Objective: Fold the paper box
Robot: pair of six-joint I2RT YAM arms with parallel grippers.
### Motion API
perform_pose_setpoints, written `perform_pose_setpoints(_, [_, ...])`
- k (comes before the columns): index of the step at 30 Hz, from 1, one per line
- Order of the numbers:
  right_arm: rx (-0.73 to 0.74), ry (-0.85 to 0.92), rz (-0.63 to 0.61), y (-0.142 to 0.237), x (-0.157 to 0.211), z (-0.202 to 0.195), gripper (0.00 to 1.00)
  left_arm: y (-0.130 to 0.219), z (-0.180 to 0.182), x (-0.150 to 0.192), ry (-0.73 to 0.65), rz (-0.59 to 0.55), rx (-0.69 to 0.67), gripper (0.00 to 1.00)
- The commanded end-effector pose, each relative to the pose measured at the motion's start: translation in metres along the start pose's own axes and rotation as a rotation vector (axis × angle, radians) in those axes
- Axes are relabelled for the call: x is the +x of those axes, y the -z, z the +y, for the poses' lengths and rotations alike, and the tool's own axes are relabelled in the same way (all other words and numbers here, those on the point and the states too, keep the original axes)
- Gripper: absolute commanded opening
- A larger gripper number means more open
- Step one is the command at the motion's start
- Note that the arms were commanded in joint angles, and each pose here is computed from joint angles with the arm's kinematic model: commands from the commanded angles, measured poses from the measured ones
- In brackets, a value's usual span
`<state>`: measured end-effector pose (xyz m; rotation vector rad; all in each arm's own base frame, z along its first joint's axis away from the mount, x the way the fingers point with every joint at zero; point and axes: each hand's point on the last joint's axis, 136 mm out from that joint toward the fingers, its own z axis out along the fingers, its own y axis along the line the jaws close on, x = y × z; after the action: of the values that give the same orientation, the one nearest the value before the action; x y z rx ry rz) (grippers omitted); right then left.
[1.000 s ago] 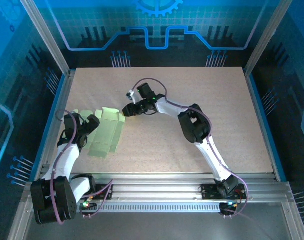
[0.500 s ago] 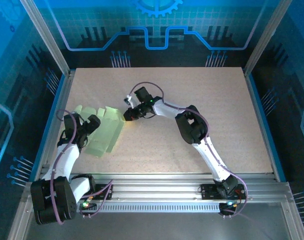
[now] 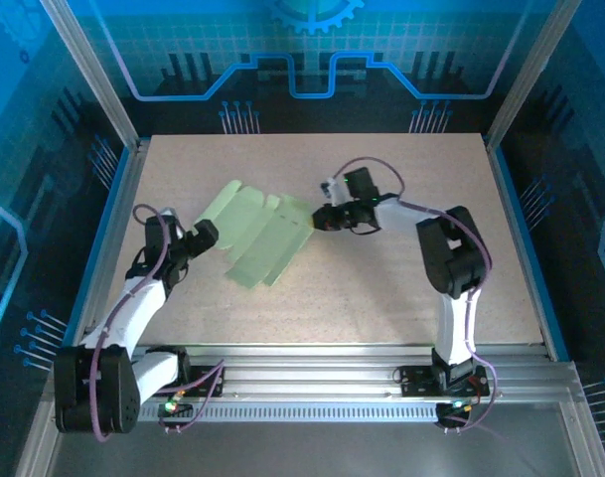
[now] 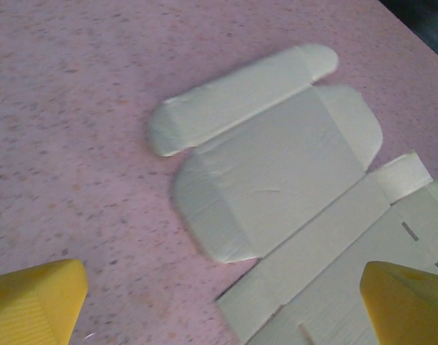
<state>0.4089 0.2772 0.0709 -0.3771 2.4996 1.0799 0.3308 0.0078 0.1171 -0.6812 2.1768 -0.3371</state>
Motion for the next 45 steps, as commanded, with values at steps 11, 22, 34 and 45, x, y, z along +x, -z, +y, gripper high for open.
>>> perform_pose_setpoints(11, [0.288, -0.279, -0.174, 0.083, 0.056, -0.082, 0.0, -0.06, -0.097, -0.005, -0.109, 0.037, 0.136, 0.99])
perform_pose_setpoints(22, [0.351, -0.333, -0.254, 0.099, 0.079, -0.072, 0.0, -0.086, -0.126, 0.007, -0.045, 0.127, 0.216, 0.99])
perform_pose_setpoints(34, [0.403, -0.385, -0.152, 0.115, 0.065, -0.089, 0.62, -0.092, -0.133, 0.056, -0.144, 0.206, 0.226, 0.99])
perform_pose_setpoints(45, [0.328, -0.657, -0.343, 0.118, 0.097, -0.077, 0.72, -0.098, -0.215, 0.068, -0.535, 0.298, 0.478, 0.86])
